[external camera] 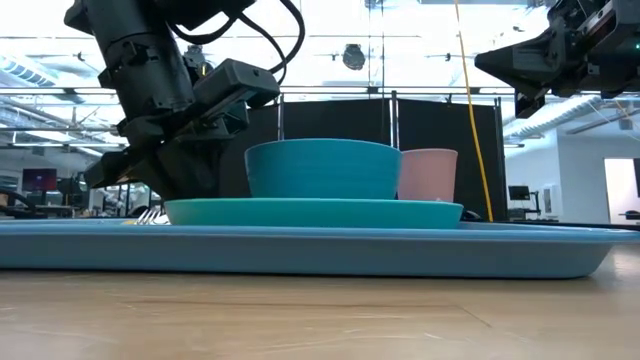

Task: Set up tray
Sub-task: Adjust the green plate on the blue serving tray, then adjust the blue bowl on the green plate

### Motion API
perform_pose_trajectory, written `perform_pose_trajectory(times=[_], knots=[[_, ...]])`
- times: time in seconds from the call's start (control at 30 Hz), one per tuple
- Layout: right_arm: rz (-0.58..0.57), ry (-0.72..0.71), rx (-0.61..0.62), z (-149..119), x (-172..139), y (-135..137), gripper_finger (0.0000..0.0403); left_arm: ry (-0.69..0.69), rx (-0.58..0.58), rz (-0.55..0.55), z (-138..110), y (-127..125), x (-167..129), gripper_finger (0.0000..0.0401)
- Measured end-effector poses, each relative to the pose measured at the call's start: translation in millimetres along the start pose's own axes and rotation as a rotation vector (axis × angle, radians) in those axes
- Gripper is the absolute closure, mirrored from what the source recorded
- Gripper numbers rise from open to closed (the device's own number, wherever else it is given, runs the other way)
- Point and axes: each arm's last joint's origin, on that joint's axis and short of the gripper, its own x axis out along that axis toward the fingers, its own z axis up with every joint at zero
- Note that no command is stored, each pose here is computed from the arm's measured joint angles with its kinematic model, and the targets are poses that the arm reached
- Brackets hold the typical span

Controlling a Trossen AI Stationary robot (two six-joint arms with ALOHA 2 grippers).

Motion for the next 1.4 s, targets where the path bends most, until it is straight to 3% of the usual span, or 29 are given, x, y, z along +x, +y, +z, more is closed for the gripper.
perform_pose_trajectory(times=[0.93,1.4], knots=[[0.0,0.0,0.0,0.0,0.0,-0.1,0.0403,-0.059,0.038,0.003,-5.4,-0.9,-9.6,0.0387],[0.0,0.0,0.0,0.0,0.0,0.0,0.0403,-0.169,0.096,-0.01,-10.9,-3.9,-22.4,0.0394]])
